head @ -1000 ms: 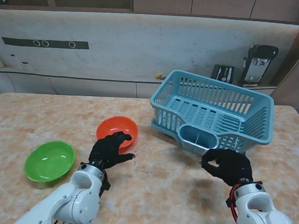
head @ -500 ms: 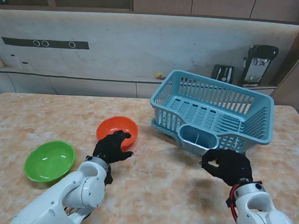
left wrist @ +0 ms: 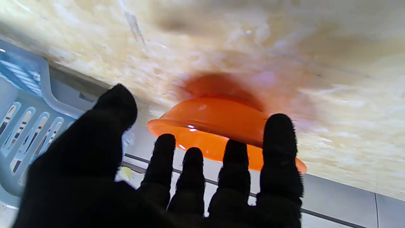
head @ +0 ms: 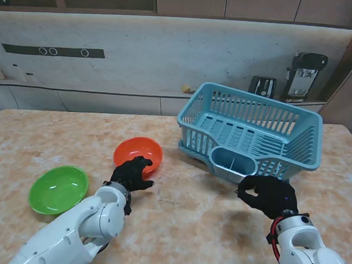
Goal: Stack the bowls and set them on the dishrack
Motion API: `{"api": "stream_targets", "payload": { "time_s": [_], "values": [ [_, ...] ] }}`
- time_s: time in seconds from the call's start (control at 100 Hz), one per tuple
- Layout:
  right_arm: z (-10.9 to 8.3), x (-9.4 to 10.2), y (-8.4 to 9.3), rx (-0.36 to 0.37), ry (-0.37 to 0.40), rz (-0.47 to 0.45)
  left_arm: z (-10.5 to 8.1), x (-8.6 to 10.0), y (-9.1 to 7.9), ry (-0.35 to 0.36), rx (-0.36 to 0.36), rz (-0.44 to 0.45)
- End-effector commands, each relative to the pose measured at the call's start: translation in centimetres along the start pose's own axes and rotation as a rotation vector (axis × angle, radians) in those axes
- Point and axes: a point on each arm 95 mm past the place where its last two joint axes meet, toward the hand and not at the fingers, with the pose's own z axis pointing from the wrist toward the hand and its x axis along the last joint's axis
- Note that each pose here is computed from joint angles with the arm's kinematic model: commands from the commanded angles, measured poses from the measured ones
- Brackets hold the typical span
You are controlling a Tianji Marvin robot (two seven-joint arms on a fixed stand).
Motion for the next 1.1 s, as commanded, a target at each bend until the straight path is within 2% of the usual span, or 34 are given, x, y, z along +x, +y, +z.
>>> {"api": "stream_targets", "payload": {
  "time_s": [0.0, 0.36, 0.53, 0.79, 1.09],
  "values": [
    [-0.2, 0.1, -0.3, 0.019, -0.002, 0.01, 0.4, -0.2, -0.1, -0.007, -0.017, 0.014],
    [-0.3, -0.1, -0.3, 0.014, -0.01, 0.01, 2.0, -0.7, 0.4, -0.039, -0.053, -0.004],
    [-0.4, -0.2, -0.3, 0.01, -0.011, 0.01, 2.6, -0.8, 0.5, -0.039, -0.049, 0.026],
    [-0.4, -0.3, -0.3, 0.009, -0.014, 0.011, 3.4, -0.5, 0.7, -0.04, -0.014, 0.045],
    [-0.4, -0.3, -0.3, 0.009, -0.014, 0.011, 3.4, -0.3, 0.2, -0.042, 0.033, 0.05]
  ]
}}
